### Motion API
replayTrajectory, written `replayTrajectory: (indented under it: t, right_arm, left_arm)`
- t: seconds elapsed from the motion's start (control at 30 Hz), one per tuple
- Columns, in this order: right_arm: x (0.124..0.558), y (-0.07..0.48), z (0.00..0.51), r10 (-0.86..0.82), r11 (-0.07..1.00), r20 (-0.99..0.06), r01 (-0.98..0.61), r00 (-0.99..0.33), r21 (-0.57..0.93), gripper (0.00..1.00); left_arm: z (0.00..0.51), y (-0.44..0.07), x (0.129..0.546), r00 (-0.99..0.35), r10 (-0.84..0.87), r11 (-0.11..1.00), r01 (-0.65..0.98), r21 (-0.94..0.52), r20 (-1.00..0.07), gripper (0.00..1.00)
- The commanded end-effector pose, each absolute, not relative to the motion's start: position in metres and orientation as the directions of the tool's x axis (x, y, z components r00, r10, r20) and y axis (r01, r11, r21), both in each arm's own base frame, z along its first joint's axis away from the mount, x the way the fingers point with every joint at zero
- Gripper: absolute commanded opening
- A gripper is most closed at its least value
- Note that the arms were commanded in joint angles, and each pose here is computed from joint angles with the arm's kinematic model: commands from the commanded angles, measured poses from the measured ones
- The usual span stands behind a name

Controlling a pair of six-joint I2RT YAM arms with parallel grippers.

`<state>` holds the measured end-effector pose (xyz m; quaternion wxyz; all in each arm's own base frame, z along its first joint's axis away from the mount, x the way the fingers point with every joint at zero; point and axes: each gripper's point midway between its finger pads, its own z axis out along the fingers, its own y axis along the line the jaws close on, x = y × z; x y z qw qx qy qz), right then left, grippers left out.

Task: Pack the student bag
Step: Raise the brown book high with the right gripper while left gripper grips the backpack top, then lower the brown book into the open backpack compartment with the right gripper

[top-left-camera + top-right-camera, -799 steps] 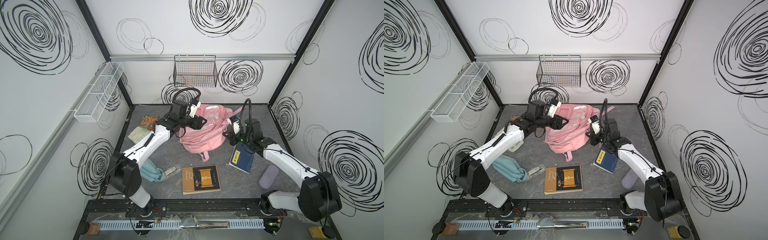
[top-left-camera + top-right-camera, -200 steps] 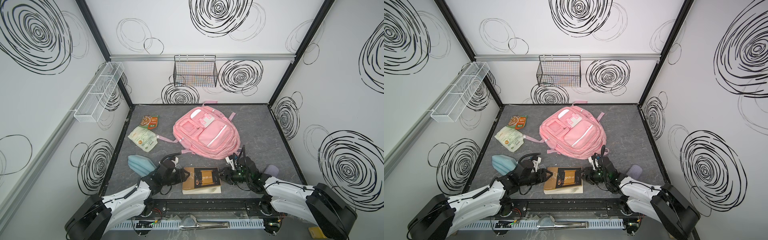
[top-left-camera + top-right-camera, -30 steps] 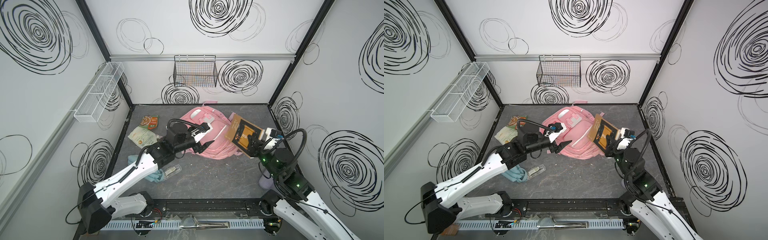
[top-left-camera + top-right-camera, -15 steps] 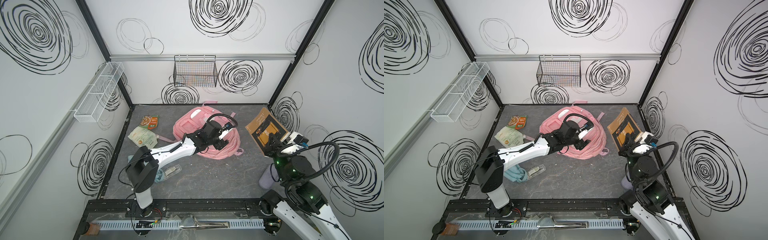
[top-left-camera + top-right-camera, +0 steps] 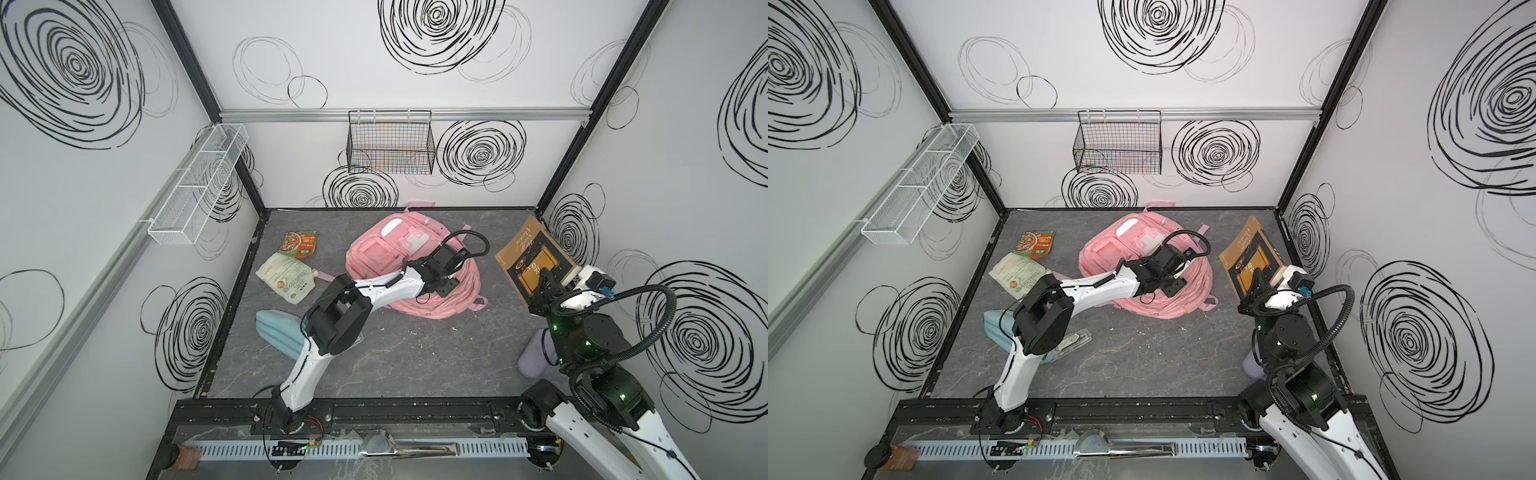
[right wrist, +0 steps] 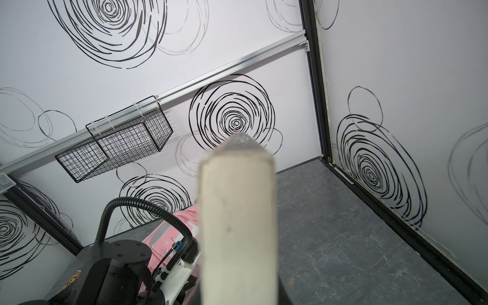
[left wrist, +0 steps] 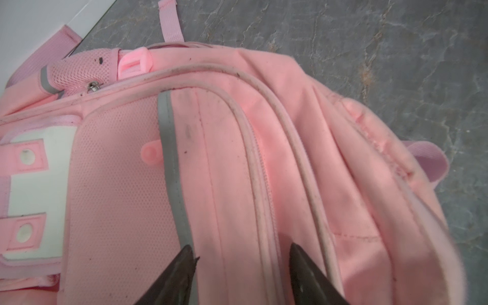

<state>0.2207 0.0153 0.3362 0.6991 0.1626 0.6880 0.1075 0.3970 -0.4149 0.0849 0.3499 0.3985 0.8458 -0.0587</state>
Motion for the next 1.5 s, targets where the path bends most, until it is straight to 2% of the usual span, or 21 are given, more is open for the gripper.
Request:
replayTrajectory:
  t: [0.0, 0.13, 0.33, 0.57, 0.73, 0.87, 1.0, 1.23, 1.47]
  right_arm:
    - [0.215, 0.012, 0.349, 0.419, 0.904, -0.903, 0.046, 0.090, 0.425, 0.00]
    - [0.214, 0.012, 0.347, 0.426, 0.901, -0.900, 0.044, 0.088, 0.431, 0.00]
    - [0.214, 0.013, 0.346, 0.427, 0.902, -0.900, 0.036, 0.083, 0.431, 0.00]
    - [0.216, 0.020, 0.345, 0.442, 0.896, -0.895, 0.008, 0.066, 0.443, 0.00]
    - [0.223, 0.034, 0.339, 0.442, 0.897, -0.897, -0.032, 0.007, 0.442, 0.00]
    - [0.229, 0.045, 0.331, 0.459, 0.886, -0.888, -0.057, -0.039, 0.460, 0.00]
    - [0.233, 0.053, 0.324, 0.486, 0.868, -0.871, -0.076, -0.066, 0.490, 0.00]
    - [0.242, 0.066, 0.307, 0.572, 0.806, -0.811, -0.094, -0.123, 0.584, 0.00]
    - [0.260, 0.084, 0.278, 0.654, 0.717, -0.720, -0.113, -0.232, 0.688, 0.00]
  left_arm:
    - [0.085, -0.413, 0.407, -0.456, 0.617, 0.702, 0.686, 0.188, -0.641, 0.55]
    - [0.079, -0.411, 0.407, -0.466, 0.624, 0.702, 0.687, 0.187, -0.627, 0.42]
    - [0.091, -0.407, 0.412, -0.500, 0.575, 0.731, 0.669, 0.133, -0.648, 0.00]
    - [0.145, -0.406, 0.412, -0.485, 0.476, 0.749, 0.660, 0.050, -0.734, 0.00]
    - [0.210, -0.408, 0.406, -0.465, 0.287, 0.742, 0.661, -0.113, -0.837, 0.00]
    - [0.256, -0.393, 0.408, -0.461, 0.119, 0.745, 0.627, -0.228, -0.879, 0.00]
    - [0.282, -0.378, 0.410, -0.484, -0.011, 0.717, 0.606, -0.344, -0.875, 0.00]
    - [0.304, -0.378, 0.403, -0.521, -0.129, 0.620, 0.622, -0.478, -0.844, 0.00]
    - [0.308, -0.384, 0.398, -0.537, -0.159, 0.566, 0.638, -0.522, -0.829, 0.00]
